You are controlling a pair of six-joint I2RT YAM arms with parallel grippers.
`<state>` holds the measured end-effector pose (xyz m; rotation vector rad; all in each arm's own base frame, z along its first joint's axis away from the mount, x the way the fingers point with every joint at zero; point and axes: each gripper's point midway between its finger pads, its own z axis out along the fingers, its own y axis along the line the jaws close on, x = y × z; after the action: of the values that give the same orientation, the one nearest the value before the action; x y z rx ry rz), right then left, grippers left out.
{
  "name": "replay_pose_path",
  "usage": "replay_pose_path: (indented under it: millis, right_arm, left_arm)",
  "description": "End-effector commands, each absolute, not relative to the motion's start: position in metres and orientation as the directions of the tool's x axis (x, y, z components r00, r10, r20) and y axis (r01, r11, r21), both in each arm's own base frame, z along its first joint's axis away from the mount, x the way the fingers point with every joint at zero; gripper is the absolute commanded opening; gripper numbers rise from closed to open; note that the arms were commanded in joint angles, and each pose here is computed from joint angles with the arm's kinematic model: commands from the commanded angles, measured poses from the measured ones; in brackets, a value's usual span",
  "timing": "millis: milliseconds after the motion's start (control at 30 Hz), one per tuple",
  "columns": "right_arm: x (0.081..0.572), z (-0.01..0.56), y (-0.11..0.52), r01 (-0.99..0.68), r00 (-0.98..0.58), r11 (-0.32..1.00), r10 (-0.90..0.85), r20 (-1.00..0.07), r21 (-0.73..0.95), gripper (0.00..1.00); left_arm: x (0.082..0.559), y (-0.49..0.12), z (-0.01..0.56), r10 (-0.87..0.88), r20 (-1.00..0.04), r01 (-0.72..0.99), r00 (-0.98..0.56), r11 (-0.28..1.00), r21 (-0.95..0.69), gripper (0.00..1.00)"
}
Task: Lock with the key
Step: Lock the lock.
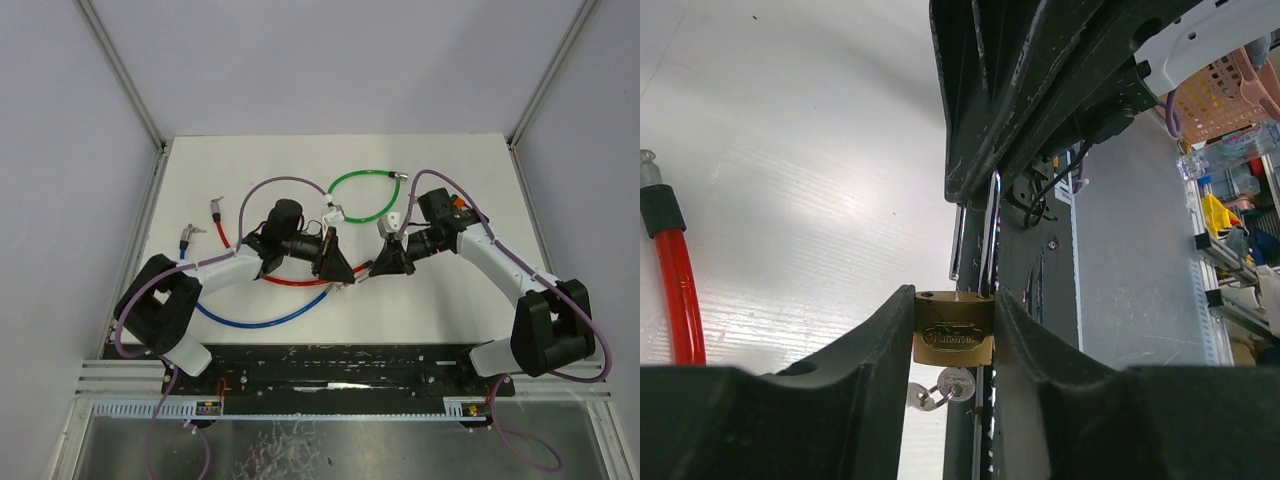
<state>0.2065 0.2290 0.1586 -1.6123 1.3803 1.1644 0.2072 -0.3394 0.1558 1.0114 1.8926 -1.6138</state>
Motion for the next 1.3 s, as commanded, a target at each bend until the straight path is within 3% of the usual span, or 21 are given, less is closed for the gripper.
replay_pose_path:
  millis: [0, 67, 133, 400, 567, 767, 967, 1100, 1267]
  right_arm:
    - [0.207, 0.187, 0.237, -0.978, 0.057, -0.209, -0.303, -0.951, 0.009, 0.00]
    - [0.206, 0.191, 0.236, -0.978, 0.051, -0.208, -0.306, -0.951, 0.014, 0.00]
    - [0.206, 0.195, 0.236, -0.978, 0.047, -0.207, -0.310, -0.950, 0.019, 0.00]
    - [0.204, 0.205, 0.234, -0.980, 0.014, -0.193, -0.335, -0.942, 0.054, 0.00]
    - [0.202, 0.212, 0.234, -0.978, -0.004, -0.194, -0.333, -0.943, 0.072, 0.00]
    - [0.200, 0.220, 0.235, -0.978, -0.004, -0.197, -0.319, -0.948, 0.070, 0.00]
    - [0.197, 0.224, 0.235, -0.977, -0.004, -0.202, -0.303, -0.953, 0.068, 0.00]
    - [0.195, 0.226, 0.235, -0.977, 0.009, -0.208, -0.293, -0.956, 0.054, 0.00]
    - [0.195, 0.228, 0.235, -0.977, 0.022, -0.209, -0.287, -0.958, 0.041, 0.00]
  left_arm:
    - [0.210, -0.341, 0.173, 0.195, -0.798, 0.816, -0.570, 0.026, -0.577, 0.35]
    - [0.211, -0.339, 0.175, 0.179, -0.811, 0.827, -0.558, 0.041, -0.560, 0.50]
    - [0.212, -0.337, 0.178, 0.161, -0.827, 0.842, -0.538, 0.062, -0.536, 0.58]
    - [0.235, -0.322, 0.205, 0.043, -0.918, 0.899, -0.395, 0.226, -0.376, 0.62]
    - [0.233, -0.302, 0.243, -0.111, -0.985, 0.942, -0.136, 0.293, -0.163, 0.62]
    - [0.208, -0.279, 0.263, -0.294, -0.951, 0.947, 0.094, 0.320, -0.005, 0.83]
    - [0.184, -0.293, 0.244, -0.268, -0.940, 0.952, 0.210, 0.275, 0.135, 0.83]
    - [0.188, -0.307, 0.231, -0.204, -0.940, 0.926, 0.273, 0.319, 0.200, 0.80]
    - [0.200, -0.321, 0.214, -0.147, -0.968, 0.936, 0.206, 0.318, 0.150, 0.63]
